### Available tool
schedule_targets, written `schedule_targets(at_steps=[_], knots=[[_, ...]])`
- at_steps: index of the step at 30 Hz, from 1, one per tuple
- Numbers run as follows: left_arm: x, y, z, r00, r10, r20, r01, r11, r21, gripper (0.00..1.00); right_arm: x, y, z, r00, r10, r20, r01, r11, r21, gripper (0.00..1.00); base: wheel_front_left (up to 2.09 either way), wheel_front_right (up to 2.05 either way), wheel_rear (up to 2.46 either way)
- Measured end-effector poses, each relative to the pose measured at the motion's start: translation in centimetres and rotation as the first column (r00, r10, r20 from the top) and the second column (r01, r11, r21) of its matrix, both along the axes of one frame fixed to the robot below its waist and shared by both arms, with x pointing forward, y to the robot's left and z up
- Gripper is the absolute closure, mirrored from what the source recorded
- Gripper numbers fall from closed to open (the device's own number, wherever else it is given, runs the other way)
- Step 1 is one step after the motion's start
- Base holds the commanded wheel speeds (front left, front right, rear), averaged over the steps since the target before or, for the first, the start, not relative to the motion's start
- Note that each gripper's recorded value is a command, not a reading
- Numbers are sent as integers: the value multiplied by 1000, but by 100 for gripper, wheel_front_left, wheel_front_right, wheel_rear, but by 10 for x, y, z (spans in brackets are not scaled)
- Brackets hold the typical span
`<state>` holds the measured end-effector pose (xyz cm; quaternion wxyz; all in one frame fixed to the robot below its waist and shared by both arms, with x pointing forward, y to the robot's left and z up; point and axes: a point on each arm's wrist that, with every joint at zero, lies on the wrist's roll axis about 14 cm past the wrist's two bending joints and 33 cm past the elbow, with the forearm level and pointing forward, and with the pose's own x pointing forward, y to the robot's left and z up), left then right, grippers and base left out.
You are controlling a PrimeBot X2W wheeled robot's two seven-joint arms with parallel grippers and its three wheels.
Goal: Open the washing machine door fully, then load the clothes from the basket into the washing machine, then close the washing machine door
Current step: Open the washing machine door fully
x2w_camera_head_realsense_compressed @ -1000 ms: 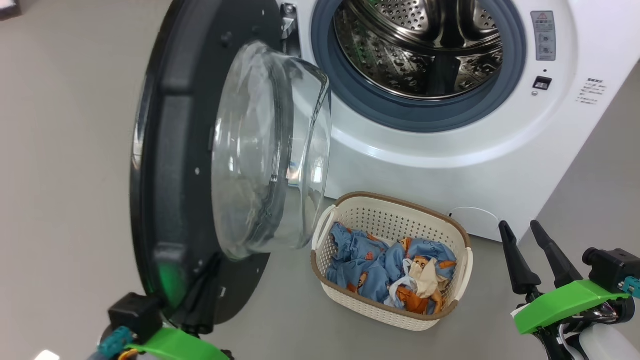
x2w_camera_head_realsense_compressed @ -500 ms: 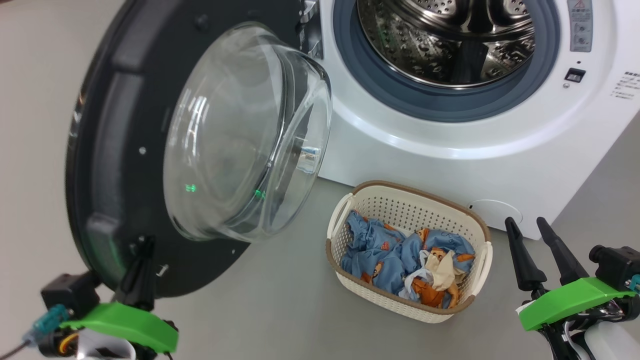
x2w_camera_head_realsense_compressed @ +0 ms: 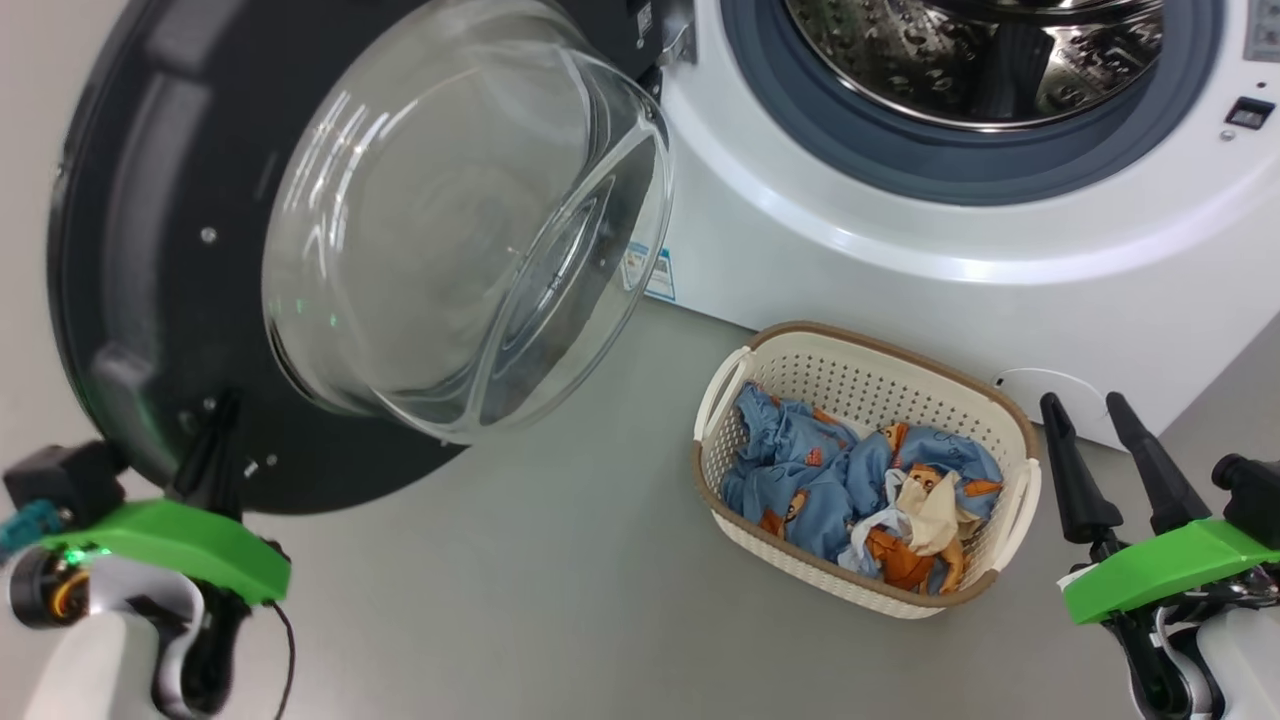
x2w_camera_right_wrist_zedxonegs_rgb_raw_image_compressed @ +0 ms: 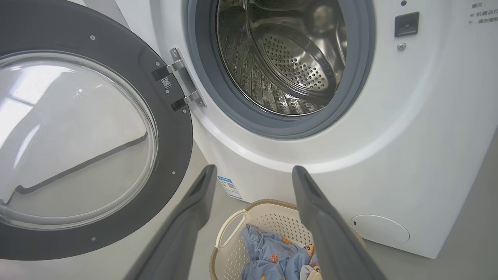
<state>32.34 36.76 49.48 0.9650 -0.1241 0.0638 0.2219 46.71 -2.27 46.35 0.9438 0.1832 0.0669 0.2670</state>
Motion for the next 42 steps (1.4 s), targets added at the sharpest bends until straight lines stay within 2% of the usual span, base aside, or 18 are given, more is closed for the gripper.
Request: schedule_targets(at_steps=[7, 13, 20, 23, 42], knots=[[5, 29, -3, 999, 47, -28, -48, 998, -38, 100, 10, 11, -7, 1000, 23, -7, -23, 1000, 3, 0, 0, 0, 0], [11, 49, -5, 993, 44, -109, -41, 999, 28, 100, 17, 19, -12, 999, 39, -12, -39, 999, 12, 0, 0, 0, 0], [18, 62, -9, 985, 45, -164, -37, 998, 55, 100, 19, 21, -17, 999, 43, -23, -43, 999, 14, 0, 0, 0, 0], [23, 66, -8, 981, 37, -193, -20, 996, 88, 100, 20, 20, -15, 999, 40, -17, -40, 999, 14, 0, 0, 0, 0], [23, 66, -7, 982, 26, -189, -7, 995, 102, 100, 17, 15, -2, 1000, 27, 7, -27, 1000, 14, 0, 0, 0, 0]])
